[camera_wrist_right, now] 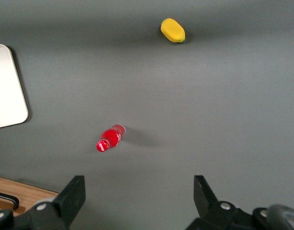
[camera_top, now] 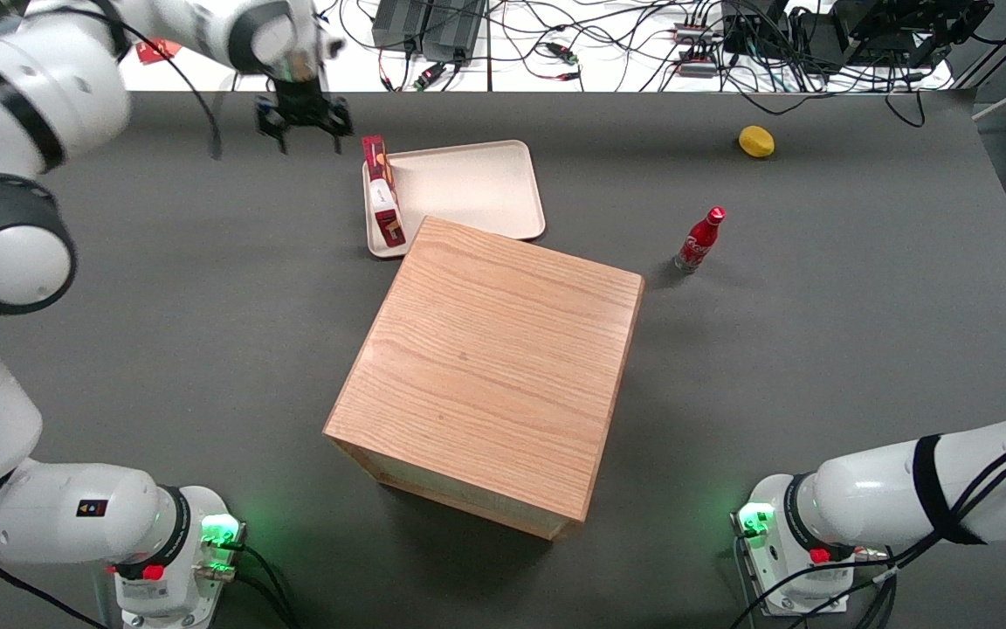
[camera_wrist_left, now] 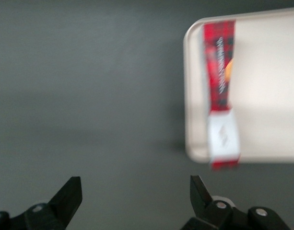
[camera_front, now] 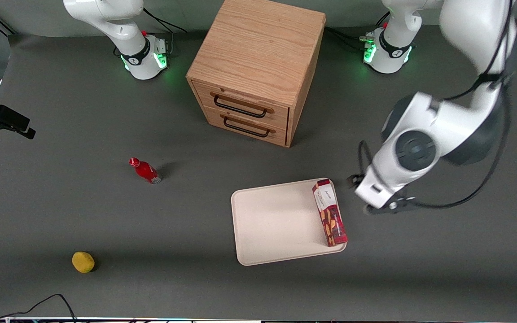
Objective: Place red cookie box on tray
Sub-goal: 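Lower the box onto the tray, open the left gripper, and rise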
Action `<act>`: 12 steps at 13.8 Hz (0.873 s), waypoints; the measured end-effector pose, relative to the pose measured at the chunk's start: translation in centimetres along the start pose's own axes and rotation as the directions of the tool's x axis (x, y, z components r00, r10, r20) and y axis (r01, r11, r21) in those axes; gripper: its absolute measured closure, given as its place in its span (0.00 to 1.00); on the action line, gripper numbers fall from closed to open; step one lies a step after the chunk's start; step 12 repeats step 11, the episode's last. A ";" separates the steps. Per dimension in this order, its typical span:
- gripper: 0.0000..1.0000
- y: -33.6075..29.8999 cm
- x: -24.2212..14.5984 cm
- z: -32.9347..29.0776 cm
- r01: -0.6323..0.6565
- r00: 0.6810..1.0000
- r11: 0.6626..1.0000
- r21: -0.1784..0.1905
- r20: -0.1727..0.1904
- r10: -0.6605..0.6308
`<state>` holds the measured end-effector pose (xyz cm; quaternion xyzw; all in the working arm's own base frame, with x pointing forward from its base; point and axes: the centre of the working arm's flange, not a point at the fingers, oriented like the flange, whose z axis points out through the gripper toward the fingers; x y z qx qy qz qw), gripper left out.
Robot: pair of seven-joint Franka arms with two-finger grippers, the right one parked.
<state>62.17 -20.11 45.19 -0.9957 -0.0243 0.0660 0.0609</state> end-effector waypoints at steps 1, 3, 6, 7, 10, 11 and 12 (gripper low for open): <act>0.00 -3.4 -1.1 -2.7 -0.039 0.999 0.999 -0.001 0.025 0.039; 0.00 -11.4 -3.5 -7.1 -0.122 0.990 0.993 -0.012 0.070 0.122; 0.00 -21.5 -7.1 -10.3 -0.218 0.968 0.974 -0.064 0.109 0.224; 0.00 -23.4 -8.0 -10.4 -0.231 0.965 0.969 -0.084 0.109 0.240; 0.00 -24.9 -9.6 -10.1 -0.237 0.962 0.966 -0.106 0.114 0.249; 0.00 -24.6 -9.7 -10.4 -0.243 0.962 0.964 -0.108 0.104 0.254; 0.00 -24.6 -9.7 -10.4 -0.243 0.962 0.964 -0.108 0.104 0.254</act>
